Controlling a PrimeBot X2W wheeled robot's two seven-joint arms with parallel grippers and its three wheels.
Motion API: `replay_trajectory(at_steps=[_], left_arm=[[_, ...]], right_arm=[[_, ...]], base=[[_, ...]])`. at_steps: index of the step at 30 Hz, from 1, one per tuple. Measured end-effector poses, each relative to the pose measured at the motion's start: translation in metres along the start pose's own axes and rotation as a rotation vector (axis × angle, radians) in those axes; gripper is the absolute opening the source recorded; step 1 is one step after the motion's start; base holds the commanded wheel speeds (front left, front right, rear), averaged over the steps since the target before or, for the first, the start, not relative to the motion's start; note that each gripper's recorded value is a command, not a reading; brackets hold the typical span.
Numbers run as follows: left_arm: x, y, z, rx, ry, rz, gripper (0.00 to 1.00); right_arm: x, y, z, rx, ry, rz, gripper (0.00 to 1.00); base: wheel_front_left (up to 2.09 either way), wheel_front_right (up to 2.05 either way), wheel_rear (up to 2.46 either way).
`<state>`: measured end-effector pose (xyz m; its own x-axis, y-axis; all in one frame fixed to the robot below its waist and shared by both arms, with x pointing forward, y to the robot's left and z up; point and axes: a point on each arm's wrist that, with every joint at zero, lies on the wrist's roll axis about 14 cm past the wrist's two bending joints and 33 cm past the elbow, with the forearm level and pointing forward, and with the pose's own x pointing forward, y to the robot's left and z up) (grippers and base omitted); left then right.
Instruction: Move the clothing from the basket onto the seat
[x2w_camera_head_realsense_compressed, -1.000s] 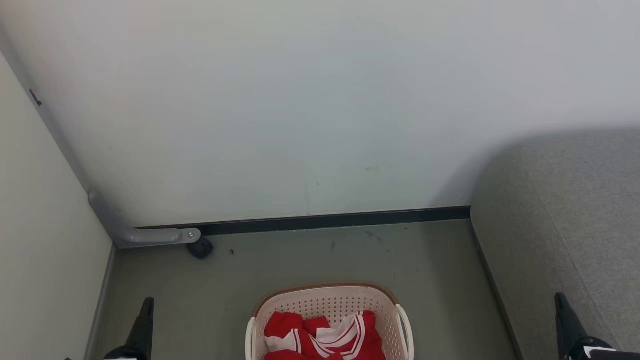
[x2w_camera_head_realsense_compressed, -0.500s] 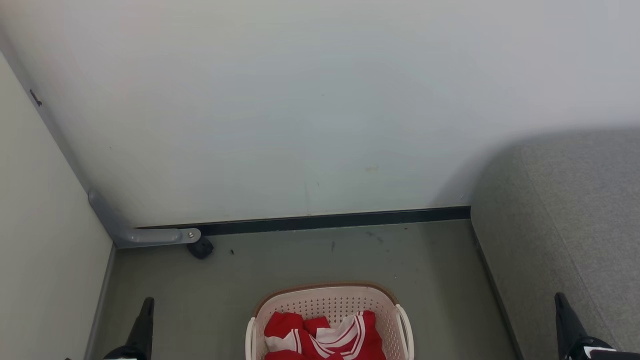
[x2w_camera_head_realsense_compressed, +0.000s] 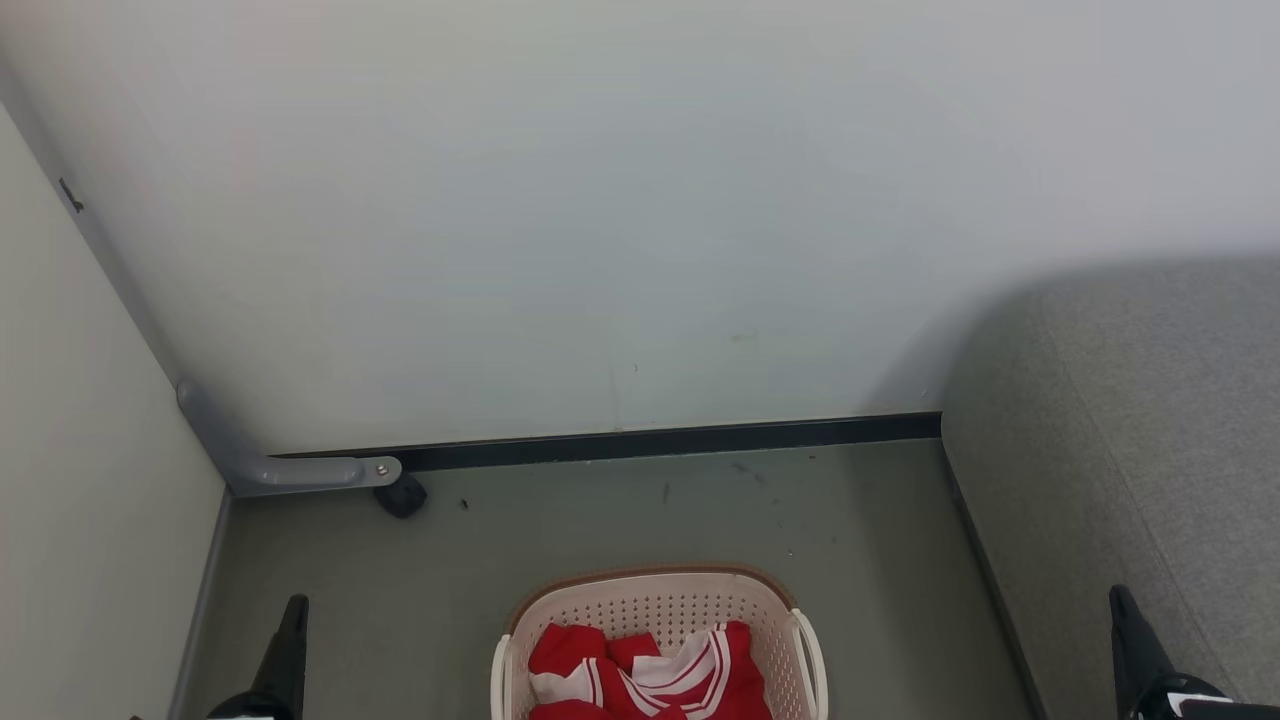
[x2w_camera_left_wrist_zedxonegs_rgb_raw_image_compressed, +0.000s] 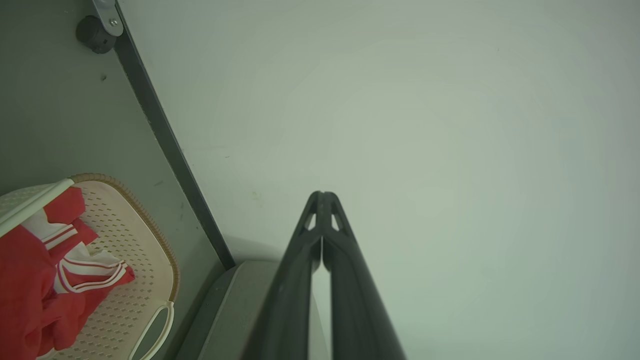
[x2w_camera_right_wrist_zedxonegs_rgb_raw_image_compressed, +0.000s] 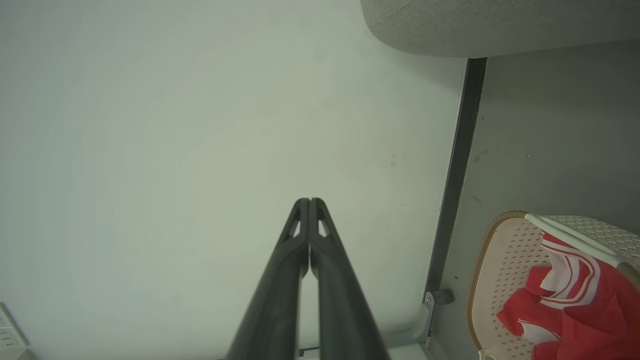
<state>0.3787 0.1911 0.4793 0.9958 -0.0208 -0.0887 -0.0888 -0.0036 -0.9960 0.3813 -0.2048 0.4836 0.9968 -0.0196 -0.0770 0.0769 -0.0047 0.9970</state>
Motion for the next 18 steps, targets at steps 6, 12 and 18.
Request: replay_trajectory(at_steps=[6,12,18], left_arm=[[0.000,0.000,0.000,0.000,0.000,0.000,0.00],[-0.011,0.027,-0.003,-0.015,0.000,0.079,1.00],[-0.017,0.035,-0.003,-0.018,-0.008,0.102,1.00]], right_arm=[[0.000,0.000,0.000,0.000,0.000,0.000,0.00],[-0.010,-0.026,-0.004,0.016,0.002,-0.075,1.00],[-0.014,-0.032,-0.007,0.020,0.001,-0.092,1.00]], base=[[0.00,0.00,0.00],[0.00,0.00,0.00],[0.00,0.00,0.00]])
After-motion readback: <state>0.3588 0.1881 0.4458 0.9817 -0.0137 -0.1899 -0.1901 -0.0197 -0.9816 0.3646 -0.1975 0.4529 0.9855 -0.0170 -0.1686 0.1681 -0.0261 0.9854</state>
